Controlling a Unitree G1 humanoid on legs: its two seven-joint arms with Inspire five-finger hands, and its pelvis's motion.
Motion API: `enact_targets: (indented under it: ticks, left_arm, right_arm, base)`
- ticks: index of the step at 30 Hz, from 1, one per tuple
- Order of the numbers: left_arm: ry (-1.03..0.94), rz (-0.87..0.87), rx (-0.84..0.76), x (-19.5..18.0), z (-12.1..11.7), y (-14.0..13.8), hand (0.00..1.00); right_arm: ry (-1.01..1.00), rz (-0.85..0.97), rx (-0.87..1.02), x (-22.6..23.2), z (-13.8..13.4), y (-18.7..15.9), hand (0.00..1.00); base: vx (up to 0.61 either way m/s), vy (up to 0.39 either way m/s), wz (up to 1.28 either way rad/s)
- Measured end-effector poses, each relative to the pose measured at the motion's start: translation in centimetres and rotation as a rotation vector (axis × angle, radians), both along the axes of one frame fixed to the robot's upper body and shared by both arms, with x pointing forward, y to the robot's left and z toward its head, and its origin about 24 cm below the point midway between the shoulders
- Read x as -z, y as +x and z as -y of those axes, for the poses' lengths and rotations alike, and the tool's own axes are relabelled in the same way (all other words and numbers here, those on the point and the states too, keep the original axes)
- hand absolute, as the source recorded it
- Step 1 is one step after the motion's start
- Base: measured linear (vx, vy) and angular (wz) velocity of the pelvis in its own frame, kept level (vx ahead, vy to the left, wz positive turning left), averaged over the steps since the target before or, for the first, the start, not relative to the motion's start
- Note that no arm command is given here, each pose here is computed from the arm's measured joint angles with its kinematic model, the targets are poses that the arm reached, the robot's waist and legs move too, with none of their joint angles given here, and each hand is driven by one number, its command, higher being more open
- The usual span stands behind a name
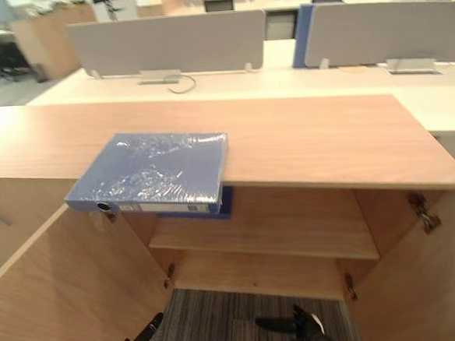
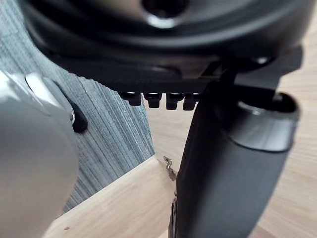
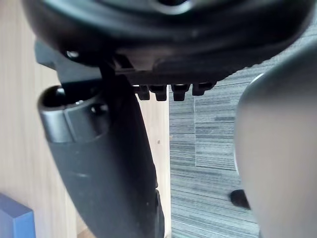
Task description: Walk over to the cabinet, pick up the folder, carry it to the office cabinet, place the folder inside the office cabinet, then close the office cabinet door
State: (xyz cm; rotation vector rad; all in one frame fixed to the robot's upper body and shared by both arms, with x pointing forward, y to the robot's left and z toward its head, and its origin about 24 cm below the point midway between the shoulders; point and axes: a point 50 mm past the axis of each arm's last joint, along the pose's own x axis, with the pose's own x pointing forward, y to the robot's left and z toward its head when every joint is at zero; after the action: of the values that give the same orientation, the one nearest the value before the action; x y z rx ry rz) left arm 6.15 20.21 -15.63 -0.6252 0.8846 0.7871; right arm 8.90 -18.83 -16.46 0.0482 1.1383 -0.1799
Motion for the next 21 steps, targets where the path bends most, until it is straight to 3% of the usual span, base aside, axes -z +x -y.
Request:
enact_targets:
  ticks: [7,12,21]
  left_arm:
    - [-0.054,0.455,-0.11,-5.3,-0.8,6.5,1.0]
    - [0.015,0.658,-0.098,-9.7,-1.4,9.5,1.0]
    - [0.402,0.692,0.16,-15.1,-1.9,8.3,1.0]
  right_arm:
    - [0.028,0.0,-0.067,0.1,-1.6,0.3,1.0]
    - [0.026,-0.007,-0.094,0.1,-1.8,0.2,1.0]
    - [0.068,0.004,-0.115,0.1,-3.7,0.7,1.0]
  base:
    - [0.11,-0.121,0.24]
    - [0.05,-0.004,0.21]
    - [-0.02,0.01,0.27]
